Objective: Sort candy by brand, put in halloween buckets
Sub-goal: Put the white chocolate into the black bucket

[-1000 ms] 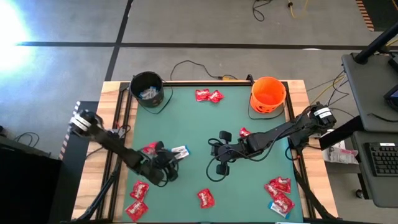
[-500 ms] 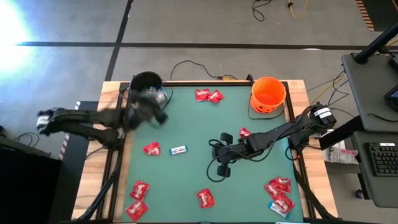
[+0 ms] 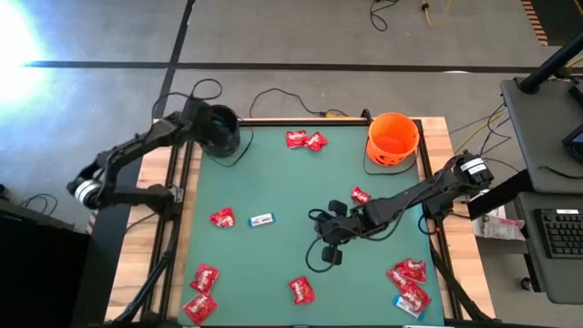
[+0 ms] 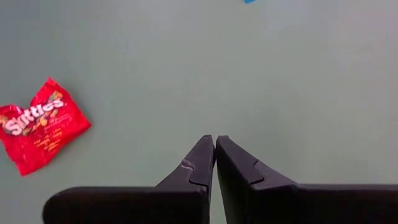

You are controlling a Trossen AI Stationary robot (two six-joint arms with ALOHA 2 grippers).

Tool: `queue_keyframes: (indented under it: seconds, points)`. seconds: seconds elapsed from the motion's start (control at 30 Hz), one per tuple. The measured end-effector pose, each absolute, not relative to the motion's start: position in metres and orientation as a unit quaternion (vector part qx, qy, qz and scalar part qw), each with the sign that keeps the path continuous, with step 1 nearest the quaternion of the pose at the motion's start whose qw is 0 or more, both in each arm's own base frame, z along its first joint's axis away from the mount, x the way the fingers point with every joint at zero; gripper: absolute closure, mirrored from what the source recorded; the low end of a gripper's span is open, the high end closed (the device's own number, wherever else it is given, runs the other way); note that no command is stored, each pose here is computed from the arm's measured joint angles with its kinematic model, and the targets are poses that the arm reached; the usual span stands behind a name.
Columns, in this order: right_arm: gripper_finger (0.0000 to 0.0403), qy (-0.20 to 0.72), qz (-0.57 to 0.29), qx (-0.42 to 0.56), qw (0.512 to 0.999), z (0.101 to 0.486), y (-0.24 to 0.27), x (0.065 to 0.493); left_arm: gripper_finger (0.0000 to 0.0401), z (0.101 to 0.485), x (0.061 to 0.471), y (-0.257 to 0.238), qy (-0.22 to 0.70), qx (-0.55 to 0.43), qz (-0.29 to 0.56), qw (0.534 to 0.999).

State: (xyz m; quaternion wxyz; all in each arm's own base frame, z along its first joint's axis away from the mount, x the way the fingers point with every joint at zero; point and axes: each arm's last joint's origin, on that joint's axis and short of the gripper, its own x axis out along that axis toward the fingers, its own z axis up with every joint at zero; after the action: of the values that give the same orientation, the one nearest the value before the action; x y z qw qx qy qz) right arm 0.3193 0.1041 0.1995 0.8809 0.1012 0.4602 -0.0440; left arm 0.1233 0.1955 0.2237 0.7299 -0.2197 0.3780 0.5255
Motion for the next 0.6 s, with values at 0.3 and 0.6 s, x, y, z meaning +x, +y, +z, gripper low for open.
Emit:
queue_keyframes:
  seconds: [0.3, 0.6]
  points:
    - [0.0390, 0.469, -0.028, 0.125, 0.874, 0.199, 0.108, 0.318, 0.0223, 0.201, 0.134, 0.211, 0.427, -0.234, 0.497, 0.718]
    - [0.0390, 0.468, -0.029, 0.128, 0.874, 0.200, 0.107, 0.318, 0.0115, 0.245, 0.135, 0.200, 0.438, -0.220, 0.468, 0.736]
